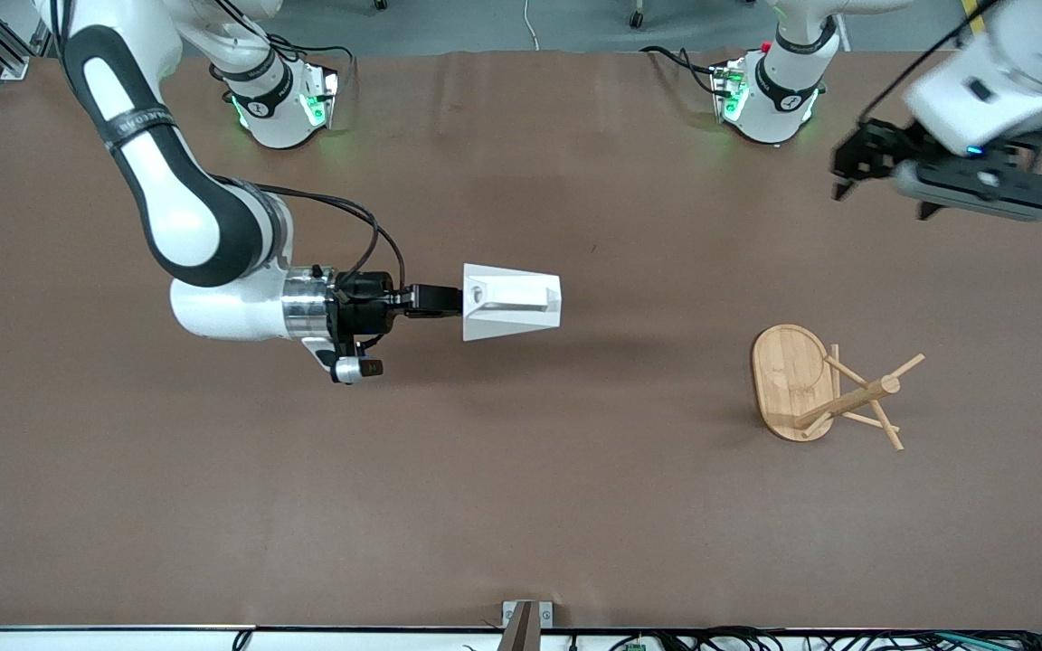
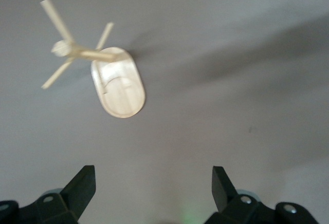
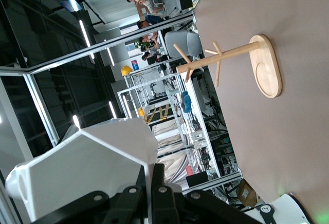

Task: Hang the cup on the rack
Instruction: 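Lift the mug toward the table middle while the left gripper approaches, then lower the left gripper onto the mug's handle end and close it, then open the right gripper and release the mug to the left gripper, then carry the mug to the rack while the right gripper withdraws, then align the mug handle with a rack peg using the left gripper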

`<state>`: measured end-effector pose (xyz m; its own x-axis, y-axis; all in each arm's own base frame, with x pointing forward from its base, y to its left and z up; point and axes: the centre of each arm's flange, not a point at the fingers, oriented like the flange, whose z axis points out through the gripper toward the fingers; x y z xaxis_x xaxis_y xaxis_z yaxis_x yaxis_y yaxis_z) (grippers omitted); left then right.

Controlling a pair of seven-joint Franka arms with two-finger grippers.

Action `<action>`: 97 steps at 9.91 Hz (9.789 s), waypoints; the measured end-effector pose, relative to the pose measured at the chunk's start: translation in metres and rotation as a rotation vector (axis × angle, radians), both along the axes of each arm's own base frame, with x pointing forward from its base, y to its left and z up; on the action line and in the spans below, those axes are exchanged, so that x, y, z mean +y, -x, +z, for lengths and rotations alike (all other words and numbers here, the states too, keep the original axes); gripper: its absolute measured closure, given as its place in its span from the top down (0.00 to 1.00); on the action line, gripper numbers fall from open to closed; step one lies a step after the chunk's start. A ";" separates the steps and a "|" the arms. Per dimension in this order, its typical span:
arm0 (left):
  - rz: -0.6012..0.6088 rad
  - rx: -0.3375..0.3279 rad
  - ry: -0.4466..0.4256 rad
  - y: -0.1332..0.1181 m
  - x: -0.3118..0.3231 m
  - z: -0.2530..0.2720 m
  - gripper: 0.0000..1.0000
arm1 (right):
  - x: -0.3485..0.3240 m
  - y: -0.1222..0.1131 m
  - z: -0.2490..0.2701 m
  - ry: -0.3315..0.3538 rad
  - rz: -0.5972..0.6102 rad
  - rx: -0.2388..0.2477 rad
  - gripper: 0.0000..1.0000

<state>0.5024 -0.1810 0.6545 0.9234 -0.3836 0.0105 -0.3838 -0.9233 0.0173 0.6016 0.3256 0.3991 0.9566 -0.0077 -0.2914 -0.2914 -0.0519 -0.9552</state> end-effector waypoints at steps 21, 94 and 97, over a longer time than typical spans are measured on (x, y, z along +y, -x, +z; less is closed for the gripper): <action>-0.767 -0.162 0.130 0.009 -0.188 -0.020 1.00 | 0.049 0.023 0.009 -0.053 0.080 -0.138 0.04; 0.184 -0.010 0.013 -0.075 0.015 -0.229 0.76 | -0.364 0.063 0.245 1.510 0.199 -0.245 1.00; 0.174 0.007 0.006 -0.072 0.021 -0.238 0.76 | -0.362 0.063 0.244 1.509 0.202 -0.240 1.00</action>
<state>0.5744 -0.1604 0.4168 0.9760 -0.2175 0.0059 -0.2176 -0.9757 0.0255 0.5389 -0.0363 0.6427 0.9996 -0.0127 0.0243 -0.0127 -0.9999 -0.0010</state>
